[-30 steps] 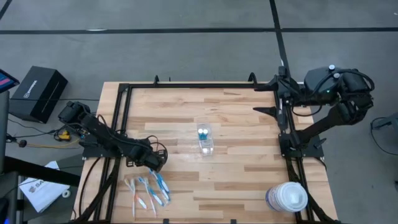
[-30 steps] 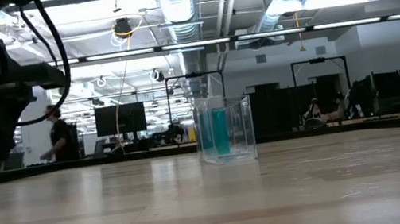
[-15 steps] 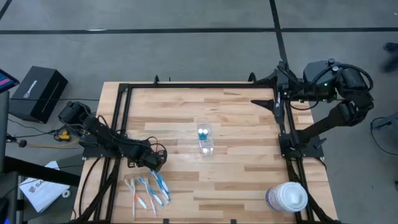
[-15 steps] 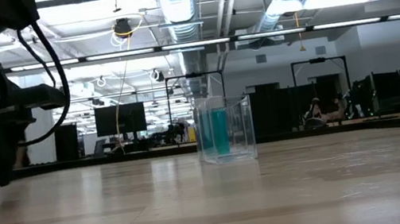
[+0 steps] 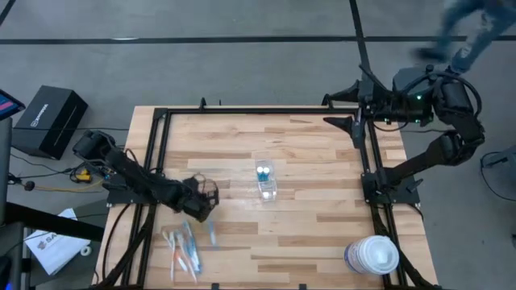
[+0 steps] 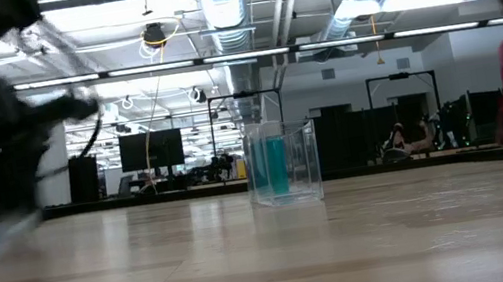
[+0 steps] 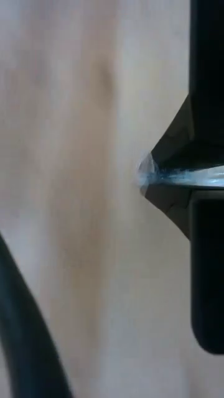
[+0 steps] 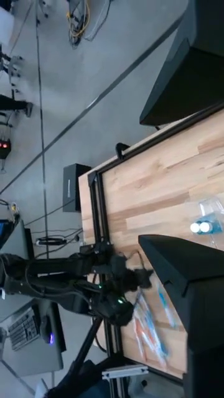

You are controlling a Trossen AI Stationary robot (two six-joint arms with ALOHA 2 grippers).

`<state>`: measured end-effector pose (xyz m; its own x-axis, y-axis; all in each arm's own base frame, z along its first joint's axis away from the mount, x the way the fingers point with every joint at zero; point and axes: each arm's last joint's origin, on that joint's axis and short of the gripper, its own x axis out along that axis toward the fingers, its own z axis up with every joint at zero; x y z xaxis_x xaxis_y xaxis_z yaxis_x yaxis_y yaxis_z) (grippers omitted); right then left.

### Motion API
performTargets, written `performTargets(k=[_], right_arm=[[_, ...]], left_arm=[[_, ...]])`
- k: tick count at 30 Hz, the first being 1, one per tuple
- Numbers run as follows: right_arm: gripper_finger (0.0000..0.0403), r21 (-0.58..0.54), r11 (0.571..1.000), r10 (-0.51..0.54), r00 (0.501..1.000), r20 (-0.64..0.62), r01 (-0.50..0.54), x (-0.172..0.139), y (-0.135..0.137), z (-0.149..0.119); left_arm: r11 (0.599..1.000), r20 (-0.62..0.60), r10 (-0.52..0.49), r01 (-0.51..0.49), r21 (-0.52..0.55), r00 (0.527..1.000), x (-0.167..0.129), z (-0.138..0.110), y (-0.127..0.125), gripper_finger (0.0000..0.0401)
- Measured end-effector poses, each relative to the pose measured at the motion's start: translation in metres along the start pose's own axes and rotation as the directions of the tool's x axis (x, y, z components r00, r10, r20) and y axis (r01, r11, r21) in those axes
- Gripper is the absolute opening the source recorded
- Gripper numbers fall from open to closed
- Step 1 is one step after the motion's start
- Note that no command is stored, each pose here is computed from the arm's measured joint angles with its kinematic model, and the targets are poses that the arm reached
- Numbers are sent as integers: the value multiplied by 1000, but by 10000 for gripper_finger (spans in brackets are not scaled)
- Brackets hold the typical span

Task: Pick & Place toothbrushing station
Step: Put the right blue toothbrush into the transparent organizer

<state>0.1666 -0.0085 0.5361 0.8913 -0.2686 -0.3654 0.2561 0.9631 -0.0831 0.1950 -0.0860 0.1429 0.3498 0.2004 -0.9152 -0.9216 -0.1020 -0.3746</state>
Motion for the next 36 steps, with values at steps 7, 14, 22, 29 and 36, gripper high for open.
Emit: performTargets(k=[7, 14, 22, 29, 36], right_arm=[[289, 10, 1000, -30, 1000, 8, 30, 2, -10, 1], [289, 43, 998, -44, 997, 68, 41, 4, -19, 7], [289, 99, 993, -77, 989, 125, 64, 4, -27, 13], [289, 176, 981, -111, 975, 191, 77, 3, -33, 19], [289, 235, 969, -133, 966, 221, 80, 2, -36, 22]], left_arm=[[936, 325, -349, 344, 74, 879, -44, 31, -22, 8], [835, 558, -551, 395, 385, 620, -106, 72, -46, 8], [633, 597, -773, 204, 747, 216, -175, 113, -78, 8], [571, 552, -816, 88, 816, 172, -161, 138, -92, 8], [450, 404, -864, 101, 887, 299, -110, 144, -119, 8]])
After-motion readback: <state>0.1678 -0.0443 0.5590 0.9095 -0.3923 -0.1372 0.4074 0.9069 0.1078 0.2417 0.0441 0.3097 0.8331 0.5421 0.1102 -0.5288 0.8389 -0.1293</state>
